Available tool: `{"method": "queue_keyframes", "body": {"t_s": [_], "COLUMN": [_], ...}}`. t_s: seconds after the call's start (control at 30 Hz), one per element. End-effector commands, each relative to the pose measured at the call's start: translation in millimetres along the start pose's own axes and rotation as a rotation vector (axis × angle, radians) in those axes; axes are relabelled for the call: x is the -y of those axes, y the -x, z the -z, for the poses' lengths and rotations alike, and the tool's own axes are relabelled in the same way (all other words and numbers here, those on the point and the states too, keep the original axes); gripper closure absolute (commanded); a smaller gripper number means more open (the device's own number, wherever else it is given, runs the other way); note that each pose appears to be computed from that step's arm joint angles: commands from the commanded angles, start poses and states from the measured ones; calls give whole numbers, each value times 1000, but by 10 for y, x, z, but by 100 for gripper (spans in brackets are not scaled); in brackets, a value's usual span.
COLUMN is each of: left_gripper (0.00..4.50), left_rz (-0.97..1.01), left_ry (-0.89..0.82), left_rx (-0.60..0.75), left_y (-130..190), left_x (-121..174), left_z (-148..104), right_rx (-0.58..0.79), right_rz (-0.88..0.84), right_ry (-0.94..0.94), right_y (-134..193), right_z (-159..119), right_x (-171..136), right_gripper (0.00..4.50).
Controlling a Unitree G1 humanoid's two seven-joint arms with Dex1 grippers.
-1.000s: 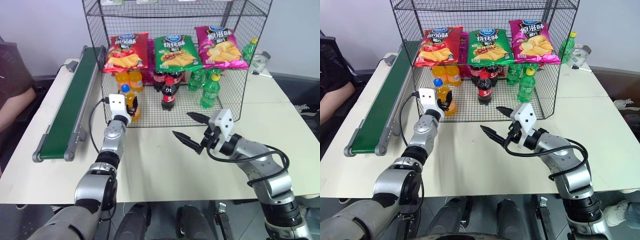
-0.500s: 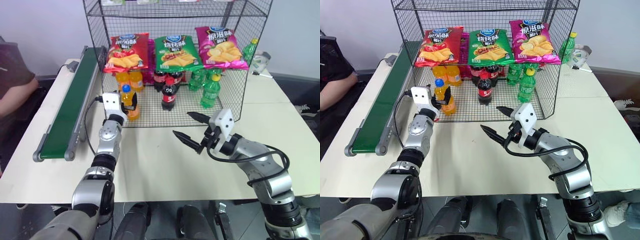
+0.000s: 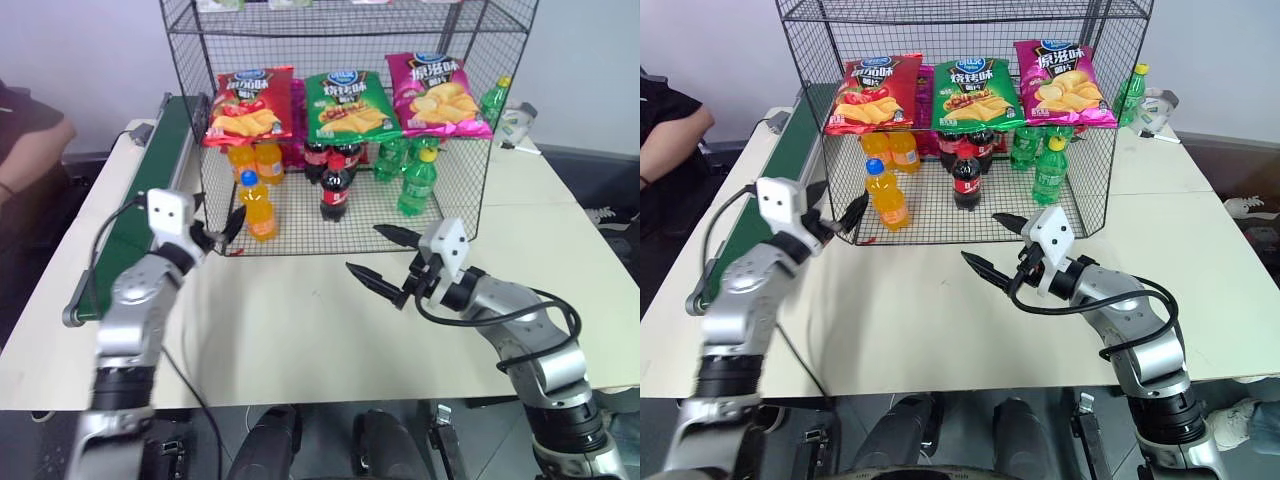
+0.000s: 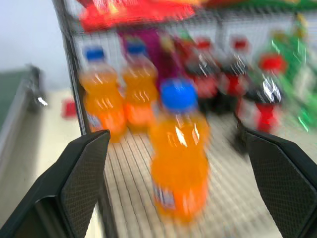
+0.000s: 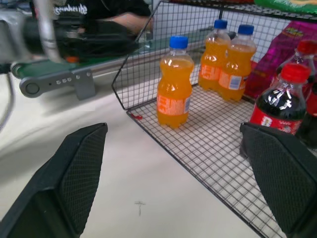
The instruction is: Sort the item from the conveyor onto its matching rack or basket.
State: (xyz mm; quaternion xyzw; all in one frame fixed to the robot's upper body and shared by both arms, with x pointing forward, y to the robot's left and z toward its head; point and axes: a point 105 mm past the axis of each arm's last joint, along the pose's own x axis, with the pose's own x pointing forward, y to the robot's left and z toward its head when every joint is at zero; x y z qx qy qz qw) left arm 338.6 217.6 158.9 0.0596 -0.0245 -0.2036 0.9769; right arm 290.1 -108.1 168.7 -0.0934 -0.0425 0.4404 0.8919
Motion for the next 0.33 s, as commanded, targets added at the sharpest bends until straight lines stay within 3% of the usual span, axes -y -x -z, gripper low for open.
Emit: {"method": "queue_keyframes", "body": {"t_s": [0.03,0.33], "left_gripper": [2,2], "left_rz": [45,-10], "left_ry": [-14,-35], "left_rx": [10,-16], "left_y": [196,373], "left_x": [-48,-184], "left_z": [-190,-148], "right_rx": [30,-1], "right_rz": [28,46], "right_ry": [46,61], "right_y": [66,165], "right_z": [-120,-84], "right_x": [121,219], "right_gripper": [0,0]}}
